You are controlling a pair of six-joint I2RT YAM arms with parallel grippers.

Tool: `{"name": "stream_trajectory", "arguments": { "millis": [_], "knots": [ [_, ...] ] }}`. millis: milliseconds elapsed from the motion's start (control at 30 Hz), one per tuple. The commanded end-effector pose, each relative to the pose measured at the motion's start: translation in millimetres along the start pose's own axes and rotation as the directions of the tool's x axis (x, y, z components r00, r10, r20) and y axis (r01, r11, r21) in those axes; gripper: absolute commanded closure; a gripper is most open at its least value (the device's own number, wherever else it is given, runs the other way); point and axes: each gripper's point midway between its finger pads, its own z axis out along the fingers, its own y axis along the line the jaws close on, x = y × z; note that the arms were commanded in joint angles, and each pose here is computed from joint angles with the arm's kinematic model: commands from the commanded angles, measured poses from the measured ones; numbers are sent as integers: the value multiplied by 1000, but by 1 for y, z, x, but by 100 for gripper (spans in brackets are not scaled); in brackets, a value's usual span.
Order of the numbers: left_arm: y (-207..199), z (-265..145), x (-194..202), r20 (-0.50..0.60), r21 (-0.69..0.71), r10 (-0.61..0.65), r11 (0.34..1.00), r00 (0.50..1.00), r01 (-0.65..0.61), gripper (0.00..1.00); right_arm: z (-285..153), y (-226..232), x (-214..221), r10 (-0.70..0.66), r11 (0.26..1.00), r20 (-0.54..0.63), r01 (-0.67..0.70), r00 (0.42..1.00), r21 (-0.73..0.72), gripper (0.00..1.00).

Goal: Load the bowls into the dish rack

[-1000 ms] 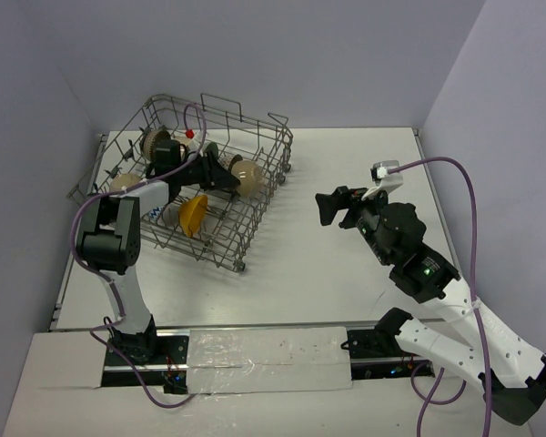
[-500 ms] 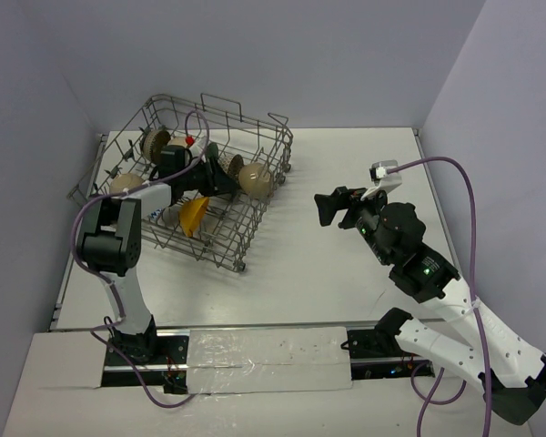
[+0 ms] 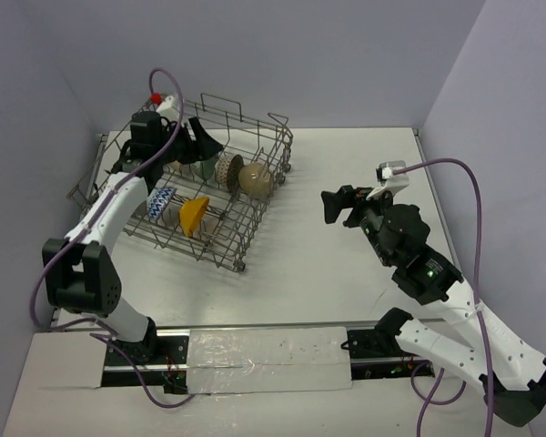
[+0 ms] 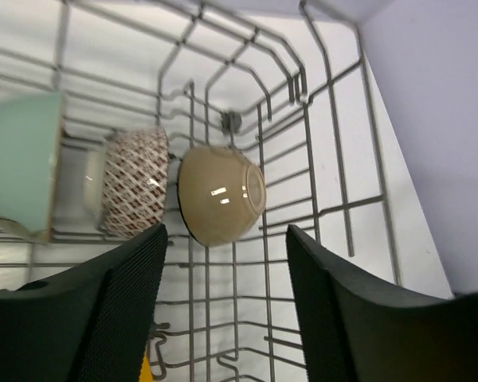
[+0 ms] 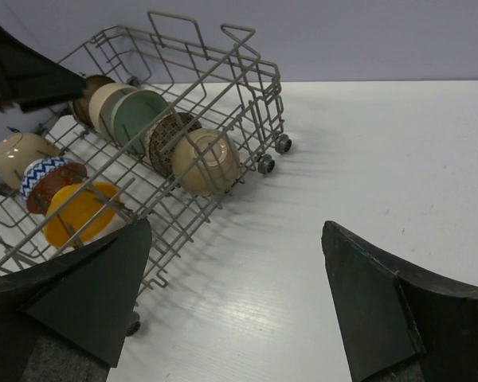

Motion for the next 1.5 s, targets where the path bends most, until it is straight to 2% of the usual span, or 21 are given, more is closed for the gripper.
{"name": "stream_trajectory", "arguments": {
  "millis": [0, 33, 67, 133, 167, 267, 333, 500, 533, 600, 733, 1000, 1200, 1467],
  "knots": [
    [-15, -46, -55, 150, -134, 123, 986, 981, -103, 29, -11, -8, -36, 8, 999, 91, -13, 996, 46, 5],
    [-14, -55, -57, 152, -168, 132, 980, 979, -106, 27, -12, -12, -38, 2, 998, 96, -9, 995, 67, 5],
    [-19, -77, -75, 215, -227, 165, 967, 963, -115, 25, -16, -15, -45, 2, 997, 113, -11, 994, 79, 5],
    [-19, -101, -87, 259, -298, 212, 946, 942, -131, 17, -22, -25, -52, 0, 991, 127, -17, 992, 133, 4],
    [-20, -128, -97, 313, -366, 242, 923, 918, -119, 10, -27, -29, -58, -3, 989, 142, -18, 990, 148, 4],
    [-30, -183, -107, 397, -450, 325, 884, 858, -127, 1, -40, -44, -74, -14, 976, 186, -26, 983, 214, 3],
    [-40, -223, -113, 455, -500, 384, 857, 803, -126, 1, -48, -52, -79, -27, 969, 199, -23, 980, 244, 2],
    [-43, -277, -97, 490, -563, 424, 821, 762, -95, 1, -66, -67, -96, -34, 952, 245, -43, 969, 303, 1],
    [-47, -295, -96, 517, -575, 432, 815, 739, -74, 1, -71, -70, -99, -42, 949, 254, -41, 966, 313, 1],
    [-42, -308, -87, 521, -596, 435, 801, 734, -51, 1, -76, -76, -102, -54, 940, 261, -40, 964, 340, 1],
    [-39, -346, -68, 570, -625, 443, 781, 692, 15, 1, -88, -85, -106, -74, 930, 274, -33, 959, 365, 0],
    [-45, -378, -38, 606, -603, 431, 797, 668, 32, 1, -113, -91, -116, -40, 945, 379, -88, 925, 316, 0],
    [-36, -376, -20, 647, -570, 400, 819, 650, 64, 1, -128, -101, -118, -30, 939, 430, -122, 902, 321, 3],
    [-36, -370, -20, 635, -566, 389, 823, 668, 58, 1, -134, -104, -118, -12, 940, 451, -144, 892, 311, 3]
  ]
}}
